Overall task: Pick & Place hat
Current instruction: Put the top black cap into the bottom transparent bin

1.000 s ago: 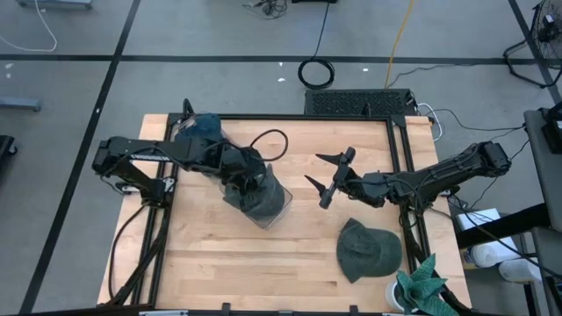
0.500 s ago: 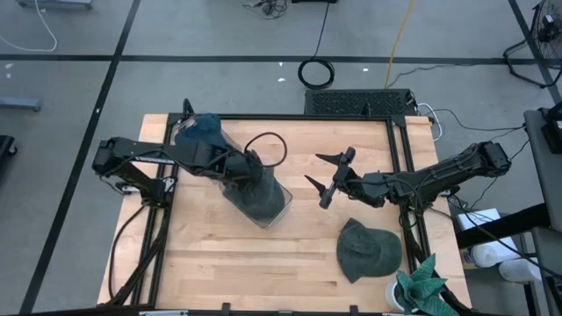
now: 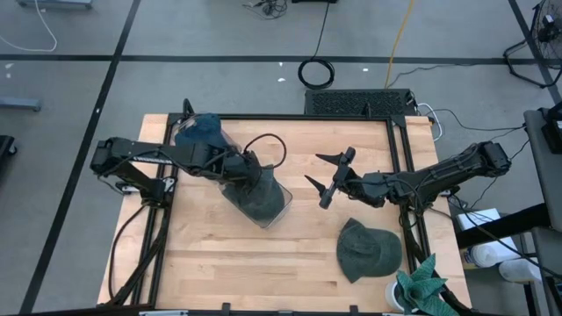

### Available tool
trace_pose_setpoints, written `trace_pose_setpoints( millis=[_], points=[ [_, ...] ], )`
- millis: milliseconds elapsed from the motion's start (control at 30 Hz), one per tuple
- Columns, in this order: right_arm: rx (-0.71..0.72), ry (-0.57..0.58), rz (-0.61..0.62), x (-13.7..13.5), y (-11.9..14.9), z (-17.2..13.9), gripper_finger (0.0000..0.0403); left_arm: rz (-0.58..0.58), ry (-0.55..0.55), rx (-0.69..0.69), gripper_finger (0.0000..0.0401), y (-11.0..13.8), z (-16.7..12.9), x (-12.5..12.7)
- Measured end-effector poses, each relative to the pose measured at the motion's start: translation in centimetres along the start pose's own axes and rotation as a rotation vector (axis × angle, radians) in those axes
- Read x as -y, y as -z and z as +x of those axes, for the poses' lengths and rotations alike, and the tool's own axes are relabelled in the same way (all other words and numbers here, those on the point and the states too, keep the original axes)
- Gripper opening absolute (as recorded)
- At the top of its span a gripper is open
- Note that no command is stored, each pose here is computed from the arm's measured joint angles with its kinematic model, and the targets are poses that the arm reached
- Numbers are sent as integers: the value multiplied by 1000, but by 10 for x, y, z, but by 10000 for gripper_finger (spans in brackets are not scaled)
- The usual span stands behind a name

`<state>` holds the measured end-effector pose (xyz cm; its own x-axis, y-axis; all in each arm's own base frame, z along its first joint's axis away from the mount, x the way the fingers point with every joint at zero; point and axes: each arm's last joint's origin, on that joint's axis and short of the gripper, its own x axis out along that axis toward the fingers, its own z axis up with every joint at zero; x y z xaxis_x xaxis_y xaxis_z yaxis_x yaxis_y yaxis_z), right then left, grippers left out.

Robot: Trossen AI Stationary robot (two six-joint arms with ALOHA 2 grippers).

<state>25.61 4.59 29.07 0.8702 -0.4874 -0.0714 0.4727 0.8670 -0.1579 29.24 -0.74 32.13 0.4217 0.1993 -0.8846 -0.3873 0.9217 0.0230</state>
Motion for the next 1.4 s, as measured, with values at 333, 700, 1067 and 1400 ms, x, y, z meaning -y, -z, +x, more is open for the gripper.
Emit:
trace_pose_setpoints(
  millis=[333, 700, 1067, 1400],
  points=[
    [-1, 0, -1, 0, 0, 0, 314, 58, -69, 35, 201, 5, -17, -11],
    [0, 0, 1, 0, 0, 0, 314, 140, -16, 150, 199, 0, -31, -11],
    [1, 0, 1, 0, 0, 0, 314, 278, -48, 90, 10, -24, 40, 11],
    [-7, -1, -6, 0, 1, 0, 314, 118, -134, -79, 5, -26, 70, -24]
  ],
)
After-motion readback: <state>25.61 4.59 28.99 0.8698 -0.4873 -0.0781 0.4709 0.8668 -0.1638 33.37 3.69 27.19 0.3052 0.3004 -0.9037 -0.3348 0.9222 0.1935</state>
